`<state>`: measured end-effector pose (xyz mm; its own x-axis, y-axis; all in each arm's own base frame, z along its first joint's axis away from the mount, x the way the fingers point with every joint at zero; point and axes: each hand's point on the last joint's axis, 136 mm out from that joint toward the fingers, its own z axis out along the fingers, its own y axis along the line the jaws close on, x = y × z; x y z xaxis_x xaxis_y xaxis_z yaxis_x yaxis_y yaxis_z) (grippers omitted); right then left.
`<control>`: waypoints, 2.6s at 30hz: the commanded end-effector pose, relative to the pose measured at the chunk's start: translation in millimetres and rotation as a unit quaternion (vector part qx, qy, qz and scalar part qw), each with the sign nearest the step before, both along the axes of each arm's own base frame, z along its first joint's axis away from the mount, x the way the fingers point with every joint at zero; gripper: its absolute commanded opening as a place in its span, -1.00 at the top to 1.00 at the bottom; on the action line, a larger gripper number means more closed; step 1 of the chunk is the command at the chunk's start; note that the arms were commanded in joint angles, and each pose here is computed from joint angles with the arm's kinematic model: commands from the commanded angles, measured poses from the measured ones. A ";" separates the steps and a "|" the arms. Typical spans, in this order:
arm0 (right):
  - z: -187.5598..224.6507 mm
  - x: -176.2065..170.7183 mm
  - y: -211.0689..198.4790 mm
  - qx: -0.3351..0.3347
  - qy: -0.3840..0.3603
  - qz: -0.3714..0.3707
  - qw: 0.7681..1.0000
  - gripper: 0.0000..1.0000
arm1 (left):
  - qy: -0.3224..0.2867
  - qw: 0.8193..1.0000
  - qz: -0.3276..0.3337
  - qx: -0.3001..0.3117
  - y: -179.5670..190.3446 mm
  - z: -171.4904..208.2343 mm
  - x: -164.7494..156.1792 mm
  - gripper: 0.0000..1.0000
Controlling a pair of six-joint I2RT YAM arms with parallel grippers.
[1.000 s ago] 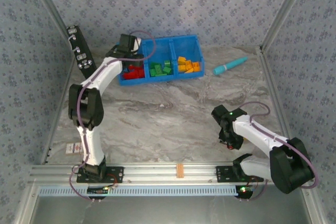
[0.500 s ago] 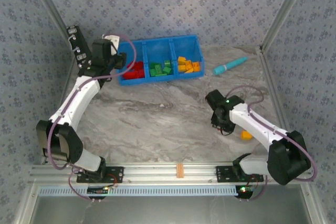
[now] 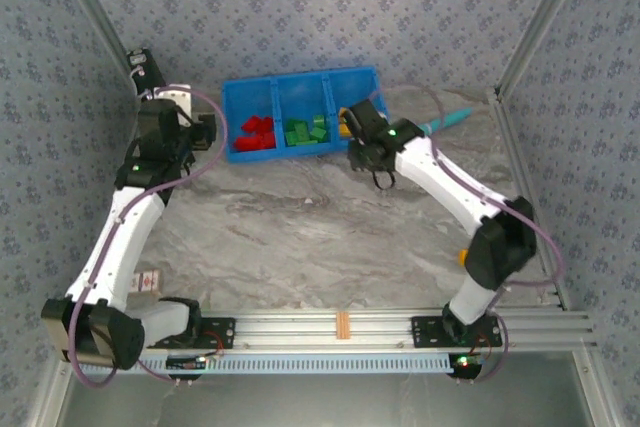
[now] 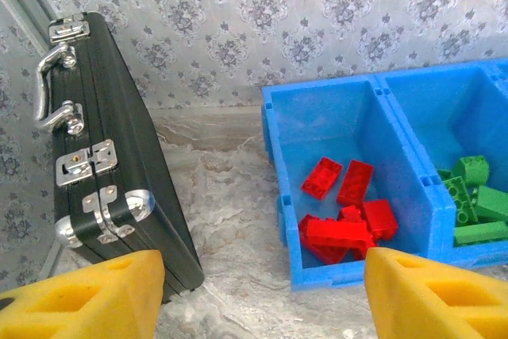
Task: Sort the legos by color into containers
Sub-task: Pick up the lego from the bottom-right of the table, then place the lego in the container, then move the lego to the middle-right of the table.
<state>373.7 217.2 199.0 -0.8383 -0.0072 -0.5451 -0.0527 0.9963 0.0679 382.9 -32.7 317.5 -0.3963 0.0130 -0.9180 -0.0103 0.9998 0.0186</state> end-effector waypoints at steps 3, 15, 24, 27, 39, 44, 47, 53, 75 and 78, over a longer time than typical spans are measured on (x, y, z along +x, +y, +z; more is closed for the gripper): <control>17.3 68.0 89.3 0.018 -0.087 0.132 0.987 0.59 | 0.016 1.000 0.016 -0.013 8.1 -6.1 -24.0 -0.36; -1.7 121.7 227.6 0.069 -0.175 0.259 0.947 0.60 | 0.042 0.999 -0.013 0.014 8.2 -26.3 -50.7 -0.39; -30.7 135.9 263.0 0.049 -0.200 0.292 0.934 0.55 | 0.024 0.999 -0.015 0.021 12.5 -23.4 -58.2 -0.41; -41.8 141.6 264.5 0.035 -0.207 0.293 0.933 0.36 | 0.019 0.999 -0.015 0.024 13.5 -21.6 -61.3 -0.42; 38.1 94.6 201.0 -0.036 -0.205 0.287 0.935 -0.66 | 0.009 1.000 -0.023 0.019 10.9 -19.8 -61.8 -0.44; 72.1 39.2 68.7 -0.094 -0.128 0.177 0.971 -0.75 | 0.009 0.999 -0.022 0.025 11.6 -35.3 -59.0 -0.44; 66.5 -7.1 -25.0 -0.105 -0.047 0.067 0.991 -0.78 | 0.002 1.000 -0.023 0.021 10.1 -39.9 -55.6 -0.45; 4.0 -106.7 -157.4 -0.014 0.082 -0.181 0.980 -0.76 | -0.013 0.998 -0.063 0.014 -3.7 -44.1 -53.7 -0.46; -148.6 -200.3 -240.7 -0.030 0.230 -0.453 0.861 -0.89 | 0.004 0.997 -0.068 0.031 1.7 -69.7 -45.4 -0.57; -156.7 -198.3 -250.5 -0.025 0.178 -0.475 0.861 -0.87 | 0.003 0.997 -0.069 0.035 2.2 -68.0 -44.3 -0.58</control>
